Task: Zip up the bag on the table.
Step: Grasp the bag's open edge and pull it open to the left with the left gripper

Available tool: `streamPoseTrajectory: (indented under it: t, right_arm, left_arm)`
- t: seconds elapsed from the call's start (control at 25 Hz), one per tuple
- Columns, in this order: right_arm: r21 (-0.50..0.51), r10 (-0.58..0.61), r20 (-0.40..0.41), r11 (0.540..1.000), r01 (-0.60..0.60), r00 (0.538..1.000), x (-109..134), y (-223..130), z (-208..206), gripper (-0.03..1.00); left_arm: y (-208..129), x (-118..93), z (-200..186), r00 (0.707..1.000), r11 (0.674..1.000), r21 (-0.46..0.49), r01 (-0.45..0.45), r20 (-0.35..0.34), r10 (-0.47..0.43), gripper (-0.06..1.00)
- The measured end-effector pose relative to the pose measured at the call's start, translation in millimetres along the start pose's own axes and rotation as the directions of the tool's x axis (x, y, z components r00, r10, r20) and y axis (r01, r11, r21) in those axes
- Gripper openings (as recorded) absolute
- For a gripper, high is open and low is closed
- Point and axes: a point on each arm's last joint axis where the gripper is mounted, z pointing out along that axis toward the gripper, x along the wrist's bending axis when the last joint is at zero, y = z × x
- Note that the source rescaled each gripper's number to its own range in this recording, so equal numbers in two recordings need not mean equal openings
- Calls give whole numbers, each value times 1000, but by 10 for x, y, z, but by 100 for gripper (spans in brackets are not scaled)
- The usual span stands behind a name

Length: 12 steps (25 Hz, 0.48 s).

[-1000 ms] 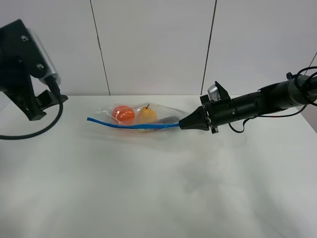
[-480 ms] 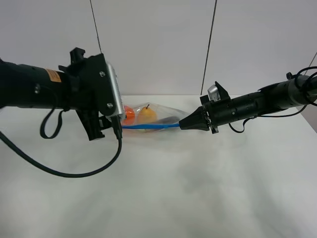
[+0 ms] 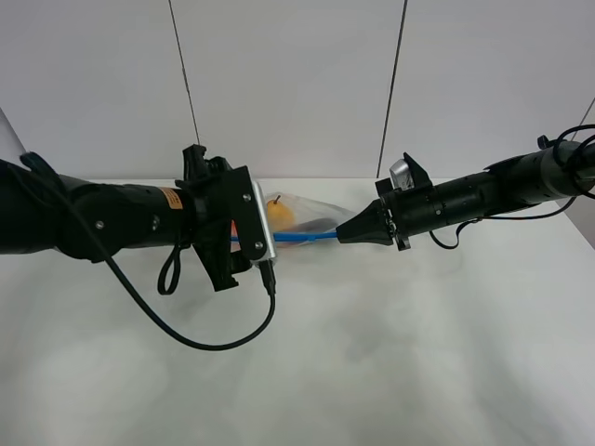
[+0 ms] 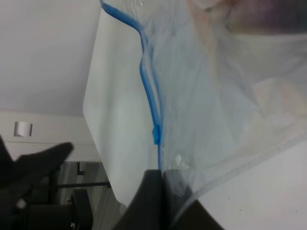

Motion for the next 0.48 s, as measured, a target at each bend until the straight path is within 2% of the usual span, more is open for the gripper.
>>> streamPoseTrajectory:
  t: [0.24,0.48]
  right_arm:
    - [0,2,0,1000,-2,1000,0,0,0,0]
    - [3,1,2,1000,-1,1000,-1,-2,0,0]
  left_arm:
    - [96,-300,247,1000,998,-62,-22,-23,21,100]
    - [60,-515,504,995,994,-104,-41,-94,31,100]
